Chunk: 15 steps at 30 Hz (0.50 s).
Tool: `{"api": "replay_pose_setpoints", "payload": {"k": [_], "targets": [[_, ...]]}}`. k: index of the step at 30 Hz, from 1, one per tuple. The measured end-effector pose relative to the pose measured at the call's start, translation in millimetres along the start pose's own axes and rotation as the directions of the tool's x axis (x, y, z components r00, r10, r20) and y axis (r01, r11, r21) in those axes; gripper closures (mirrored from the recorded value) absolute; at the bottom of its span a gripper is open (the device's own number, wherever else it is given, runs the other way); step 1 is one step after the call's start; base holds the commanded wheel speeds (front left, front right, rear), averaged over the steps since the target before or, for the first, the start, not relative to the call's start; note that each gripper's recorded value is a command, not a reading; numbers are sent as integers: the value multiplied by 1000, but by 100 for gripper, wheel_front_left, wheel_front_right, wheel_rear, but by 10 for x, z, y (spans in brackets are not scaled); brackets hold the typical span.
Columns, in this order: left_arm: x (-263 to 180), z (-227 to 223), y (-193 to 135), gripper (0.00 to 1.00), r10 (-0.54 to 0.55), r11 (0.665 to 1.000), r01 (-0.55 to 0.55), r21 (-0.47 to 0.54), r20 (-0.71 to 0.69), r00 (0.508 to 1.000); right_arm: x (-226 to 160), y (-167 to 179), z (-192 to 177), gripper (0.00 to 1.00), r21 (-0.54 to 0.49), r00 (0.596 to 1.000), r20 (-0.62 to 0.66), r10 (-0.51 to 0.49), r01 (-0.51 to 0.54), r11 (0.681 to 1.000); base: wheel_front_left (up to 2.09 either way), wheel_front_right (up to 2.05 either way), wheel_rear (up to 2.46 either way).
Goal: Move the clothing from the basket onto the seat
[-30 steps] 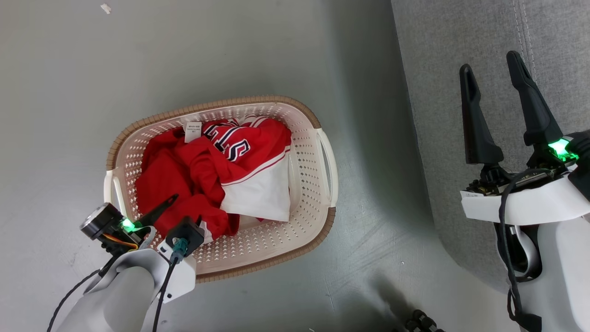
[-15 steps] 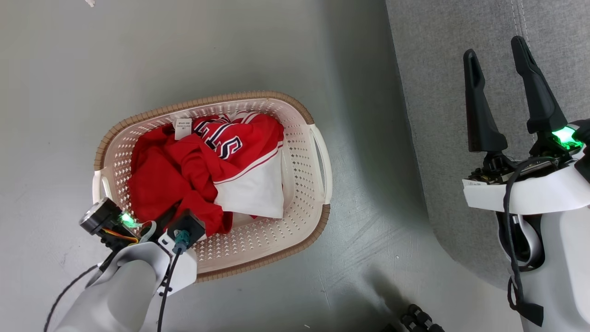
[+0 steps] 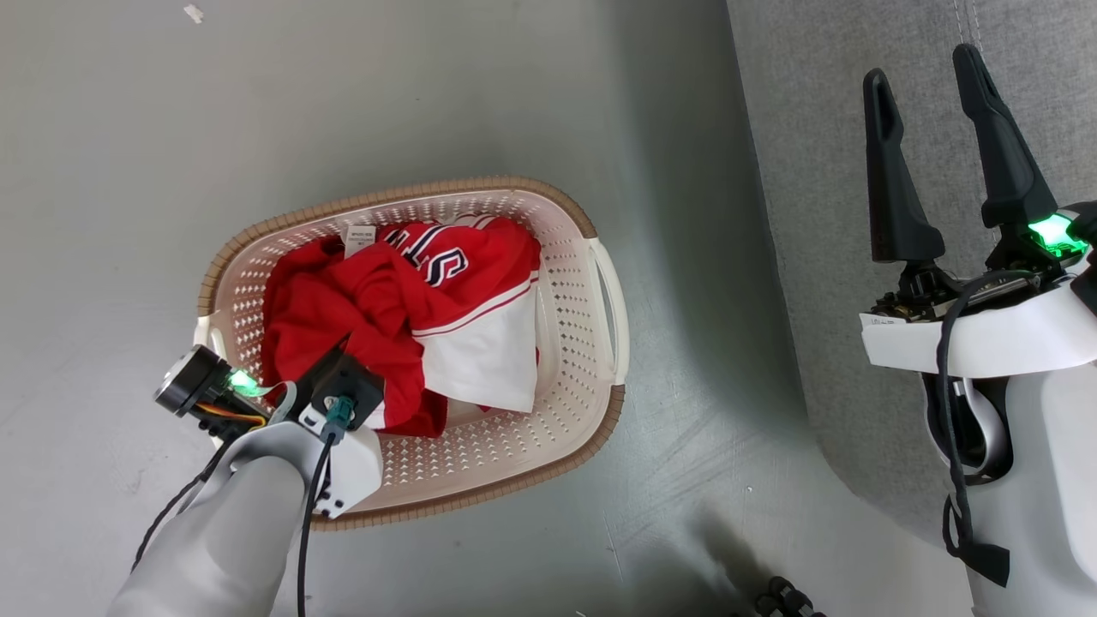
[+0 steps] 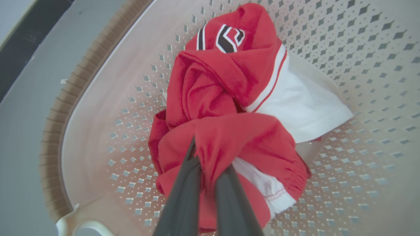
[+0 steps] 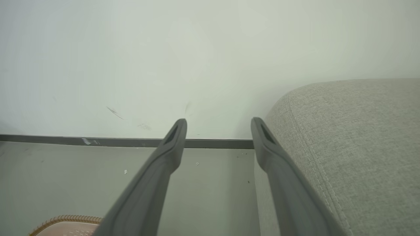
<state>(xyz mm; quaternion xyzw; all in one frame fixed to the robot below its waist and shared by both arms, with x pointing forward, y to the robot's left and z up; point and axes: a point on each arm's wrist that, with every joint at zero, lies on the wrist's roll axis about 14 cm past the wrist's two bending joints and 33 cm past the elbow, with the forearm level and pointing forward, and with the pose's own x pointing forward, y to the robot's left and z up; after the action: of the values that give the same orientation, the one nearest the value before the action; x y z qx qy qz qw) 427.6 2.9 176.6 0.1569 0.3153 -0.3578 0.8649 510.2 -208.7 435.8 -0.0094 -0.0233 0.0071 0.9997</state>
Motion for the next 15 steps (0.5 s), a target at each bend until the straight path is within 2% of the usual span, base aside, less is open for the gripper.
{"api": "replay_pose_setpoints", "payload": {"k": [12,15], "targets": [[-108,372,393,100,159,983,-149,-108,98,982,38,53,118,0,13,999,32,10,-10,1000,0,0,0],[-196,643,512,100,211,972,-189,-136,175,962,42,38,155,0,4,999,38,4,-4,1000,0,0,0]]}}
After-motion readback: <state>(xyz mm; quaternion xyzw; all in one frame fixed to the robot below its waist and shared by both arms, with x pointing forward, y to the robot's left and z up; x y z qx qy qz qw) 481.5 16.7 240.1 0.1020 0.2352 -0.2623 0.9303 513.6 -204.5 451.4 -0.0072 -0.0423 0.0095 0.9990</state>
